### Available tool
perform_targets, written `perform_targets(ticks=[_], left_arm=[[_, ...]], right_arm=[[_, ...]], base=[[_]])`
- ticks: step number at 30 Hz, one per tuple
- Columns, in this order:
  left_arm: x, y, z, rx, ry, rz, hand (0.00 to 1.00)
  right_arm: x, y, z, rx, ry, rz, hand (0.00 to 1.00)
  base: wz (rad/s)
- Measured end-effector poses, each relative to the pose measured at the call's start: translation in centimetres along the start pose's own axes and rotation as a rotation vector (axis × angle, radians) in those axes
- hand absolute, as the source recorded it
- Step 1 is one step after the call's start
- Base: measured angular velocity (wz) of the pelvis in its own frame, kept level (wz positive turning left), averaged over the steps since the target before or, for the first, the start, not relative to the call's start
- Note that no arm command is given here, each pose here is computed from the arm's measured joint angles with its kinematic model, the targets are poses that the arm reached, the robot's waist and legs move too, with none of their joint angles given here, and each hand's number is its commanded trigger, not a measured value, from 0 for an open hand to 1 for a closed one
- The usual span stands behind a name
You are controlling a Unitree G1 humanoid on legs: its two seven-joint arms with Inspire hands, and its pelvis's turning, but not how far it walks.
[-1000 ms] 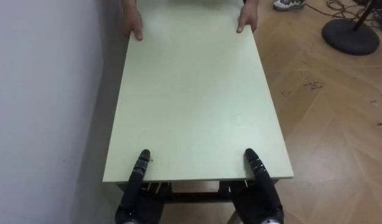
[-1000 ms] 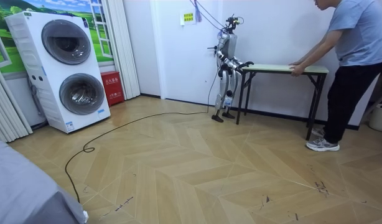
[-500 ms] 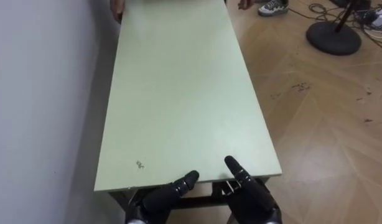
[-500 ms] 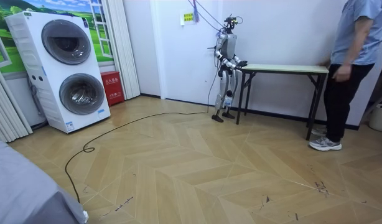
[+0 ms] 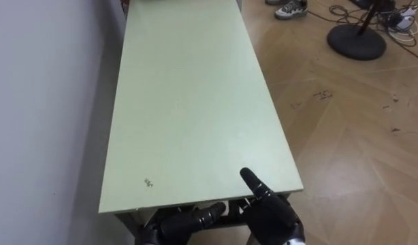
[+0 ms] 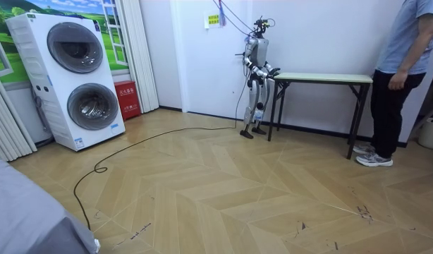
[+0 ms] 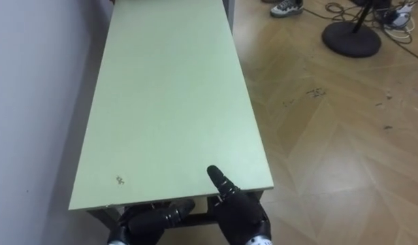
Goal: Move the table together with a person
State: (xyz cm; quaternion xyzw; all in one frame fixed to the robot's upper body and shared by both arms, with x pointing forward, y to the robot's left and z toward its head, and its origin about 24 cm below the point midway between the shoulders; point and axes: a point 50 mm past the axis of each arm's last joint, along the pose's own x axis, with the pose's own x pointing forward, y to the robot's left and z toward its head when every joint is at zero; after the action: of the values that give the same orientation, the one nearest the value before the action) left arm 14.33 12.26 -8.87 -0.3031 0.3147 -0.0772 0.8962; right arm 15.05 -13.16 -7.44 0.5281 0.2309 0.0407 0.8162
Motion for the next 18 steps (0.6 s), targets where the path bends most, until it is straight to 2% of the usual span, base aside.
perform_targets(ticks=[6, 10, 18], left_arm=[[-0.1, 1.7, -0.6, 0.08, 0.073, 0.054, 0.0], [-0.4, 2.7, -1.2, 0.111, 0.119, 0.087, 0.0], [-1.7, 5.4, -2.7, 0.262, 0.254, 0.182, 0.0]], right_arm=[[0.0, -1.8, -0.6, -0.316, 0.154, -0.044, 0.0], [-0.6, -3.3, -1.1, -0.437, 0.242, -0.1, 0.0], [-2.2, -6.6, -1.1, -0.628, 0.408, -0.232, 0.0]], base=[[-0.01], [0.01], [-0.01]])
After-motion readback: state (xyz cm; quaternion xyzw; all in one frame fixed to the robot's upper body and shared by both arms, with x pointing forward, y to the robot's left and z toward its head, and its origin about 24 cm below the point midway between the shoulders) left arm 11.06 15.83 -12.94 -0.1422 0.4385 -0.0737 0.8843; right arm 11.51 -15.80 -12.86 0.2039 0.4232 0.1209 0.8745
